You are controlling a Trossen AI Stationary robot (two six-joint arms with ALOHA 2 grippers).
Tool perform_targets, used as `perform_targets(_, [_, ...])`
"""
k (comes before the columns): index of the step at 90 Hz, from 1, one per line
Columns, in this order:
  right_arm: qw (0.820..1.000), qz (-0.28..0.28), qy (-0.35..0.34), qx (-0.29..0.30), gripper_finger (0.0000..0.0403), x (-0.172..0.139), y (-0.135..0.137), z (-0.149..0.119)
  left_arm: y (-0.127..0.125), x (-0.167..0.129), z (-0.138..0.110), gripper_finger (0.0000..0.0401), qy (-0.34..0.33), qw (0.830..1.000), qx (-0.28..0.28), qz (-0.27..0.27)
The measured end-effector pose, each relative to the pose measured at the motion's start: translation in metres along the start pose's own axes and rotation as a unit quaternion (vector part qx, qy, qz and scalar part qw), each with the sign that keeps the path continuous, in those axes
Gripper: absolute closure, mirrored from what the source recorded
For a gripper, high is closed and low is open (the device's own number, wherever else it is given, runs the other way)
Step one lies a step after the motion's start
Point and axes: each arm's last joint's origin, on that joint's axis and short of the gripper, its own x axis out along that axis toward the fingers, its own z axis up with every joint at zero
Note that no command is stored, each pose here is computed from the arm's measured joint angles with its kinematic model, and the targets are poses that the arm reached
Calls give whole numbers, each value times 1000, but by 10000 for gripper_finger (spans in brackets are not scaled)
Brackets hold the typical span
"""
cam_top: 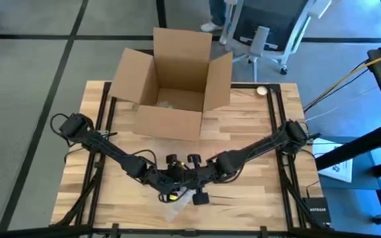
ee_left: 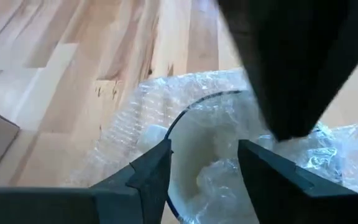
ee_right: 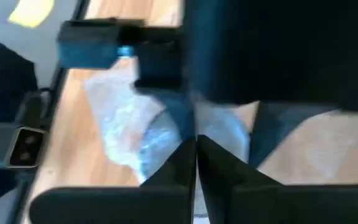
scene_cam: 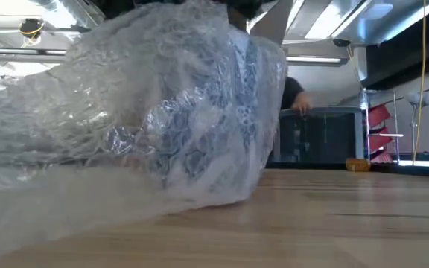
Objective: Wrap mug
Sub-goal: Wrap the white mug with transparent bubble wrap
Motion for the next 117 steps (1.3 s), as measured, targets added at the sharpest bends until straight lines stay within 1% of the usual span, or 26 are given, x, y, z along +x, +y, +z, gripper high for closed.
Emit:
perform_targets(7, [1000, 2, 16, 0, 402, 8, 4, -10, -1, 0, 0, 231, -1, 1000, 2, 0])
perform_targets(17, [1000, -6, -2, 14, 402, 21, 5, -18, 0, 0, 0, 231, 1, 1000, 2, 0])
perform_targets(26, [1000, -10, -4, 21, 402, 27, 3, -25, 0, -3, 1, 231, 1, 1000, 3, -1])
perform_targets(38, [999, -24, 9, 23, 402, 34, -1, -35, -3, -16, 7, 231, -11, 1000, 2, -23])
perform_targets(48, [999, -22, 2, 23, 402, 36, -1, -35, -3, -31, 11, 231, -19, 999, 3, -35])
perform_targets(58, [1000, -20, -7, 21, 402, 38, -1, -33, -4, -46, 19, 231, -45, 998, -5, -48])
perform_targets(66, [999, -19, -14, 24, 402, 38, -2, -31, -6, -51, 21, 231, -54, 997, -7, -52])
perform_targets(72, [999, -19, -13, 24, 402, 38, -3, -31, -8, -50, 20, 231, -52, 997, -5, -54])
perform_targets(80, [999, -19, -20, 26, 402, 38, -5, -29, -12, -41, 17, 231, -50, 997, -9, -58])
perform_targets(91, [999, -18, -24, 25, 402, 38, -5, -28, -13, -19, 7, 231, -34, 999, -6, -32])
perform_targets(102, [1000, -6, -15, 24, 402, 38, -4, -30, -8, -8, 6, 231, -29, 999, -17, -17])
perform_targets(117, [1000, -2, 6, 20, 402, 23, -2, -23, -6, -6, 6, 231, -27, 999, -23, -20])
